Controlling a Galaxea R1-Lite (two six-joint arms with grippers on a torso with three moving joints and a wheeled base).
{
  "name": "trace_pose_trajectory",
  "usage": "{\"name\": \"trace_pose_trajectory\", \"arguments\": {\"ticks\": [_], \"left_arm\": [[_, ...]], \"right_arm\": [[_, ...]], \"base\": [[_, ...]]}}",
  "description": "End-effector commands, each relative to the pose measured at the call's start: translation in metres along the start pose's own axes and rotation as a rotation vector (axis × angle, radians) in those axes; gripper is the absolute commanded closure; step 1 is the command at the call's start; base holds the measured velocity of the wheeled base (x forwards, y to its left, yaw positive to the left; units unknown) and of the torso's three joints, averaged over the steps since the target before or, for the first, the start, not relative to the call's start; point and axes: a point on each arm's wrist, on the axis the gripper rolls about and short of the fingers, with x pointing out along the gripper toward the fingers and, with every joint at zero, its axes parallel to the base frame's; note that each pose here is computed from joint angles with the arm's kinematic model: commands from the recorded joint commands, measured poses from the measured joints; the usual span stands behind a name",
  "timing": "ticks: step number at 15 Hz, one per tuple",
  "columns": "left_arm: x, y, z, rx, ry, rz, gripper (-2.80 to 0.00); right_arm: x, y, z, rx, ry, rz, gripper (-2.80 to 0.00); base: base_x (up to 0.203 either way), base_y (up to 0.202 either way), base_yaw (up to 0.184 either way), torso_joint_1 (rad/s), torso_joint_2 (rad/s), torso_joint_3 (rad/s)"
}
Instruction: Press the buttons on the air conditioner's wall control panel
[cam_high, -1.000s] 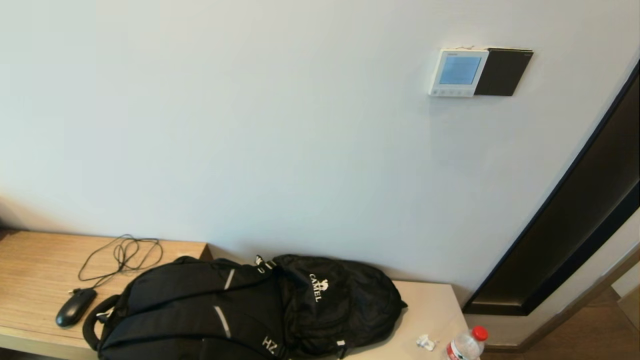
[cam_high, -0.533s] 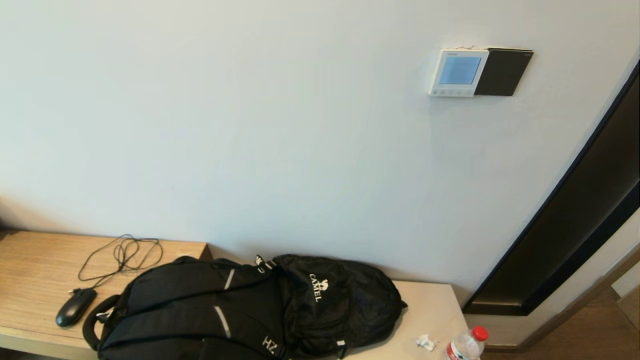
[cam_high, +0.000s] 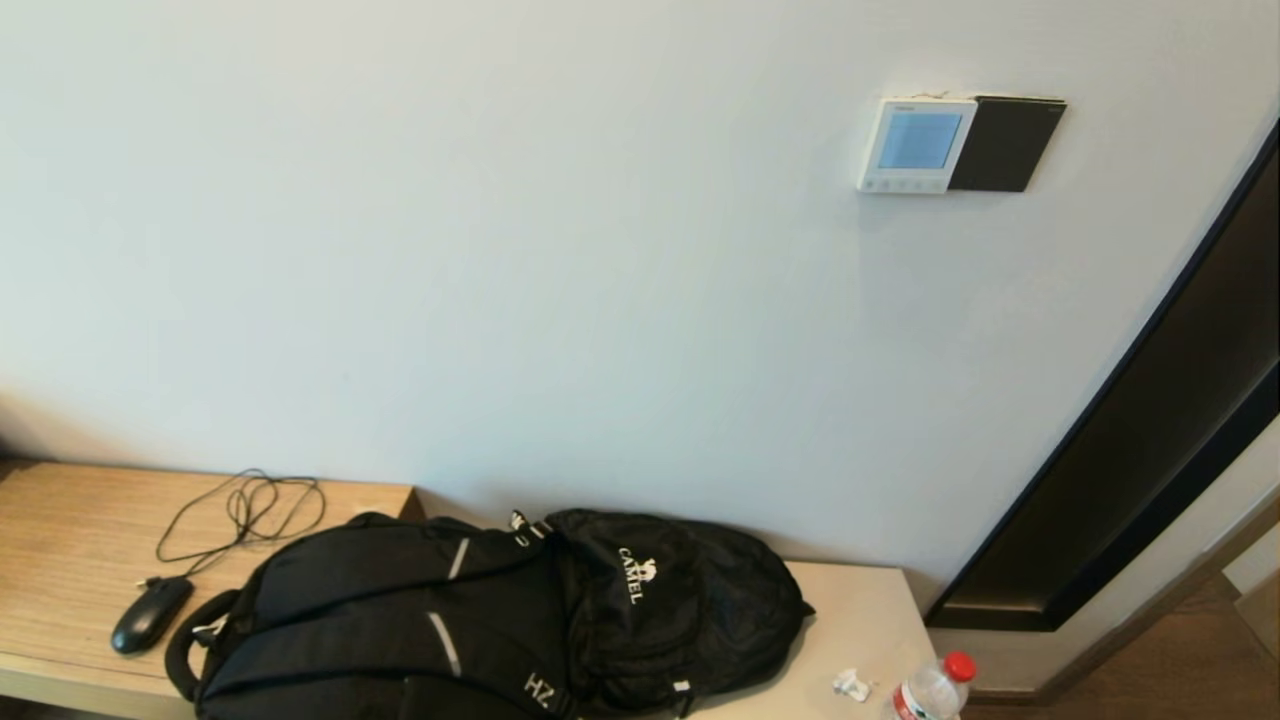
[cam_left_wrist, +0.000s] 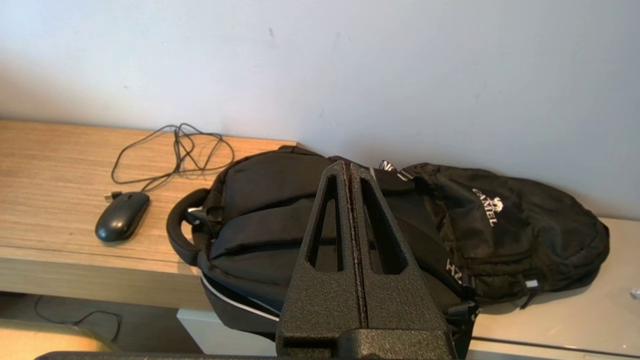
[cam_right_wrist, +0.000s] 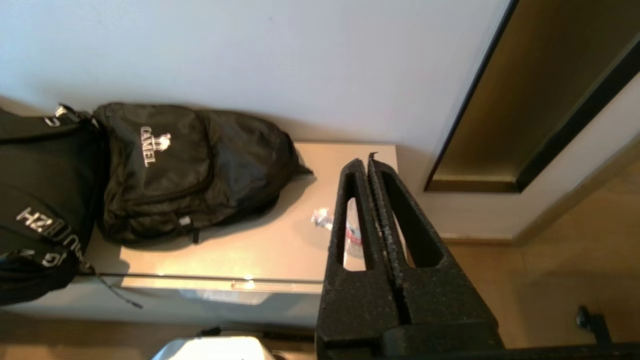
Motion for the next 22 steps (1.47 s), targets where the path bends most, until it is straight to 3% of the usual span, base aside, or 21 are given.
{"name": "trace_pose_trajectory", "arguments": {"ticks": [1,4,22], "left_arm": [[0.0000,0.0000,0.0001,0.000,-0.001,0.000,0.00],[0.0000,0.0000,0.0001,0.000,-0.001,0.000,0.00],[0.0000,0.0000,0.0000,0.000,-0.001,0.001,0.00]], "right_arm": [[-0.0080,0.0002,-0.0039,-0.008,-0.097,0.004,0.00],[-0.0162,0.0005,-0.0083,-0.015,-0.211,-0.003,0.00],[-0.0159,0.0001,-0.0079,0.019,-0.207,-0.014,0.00]], "base": [[0.000,0.000,0.000,0.000,0.00,0.000],[0.000,0.000,0.000,0.000,0.00,0.000],[0.000,0.000,0.000,0.000,0.00,0.000]]}}
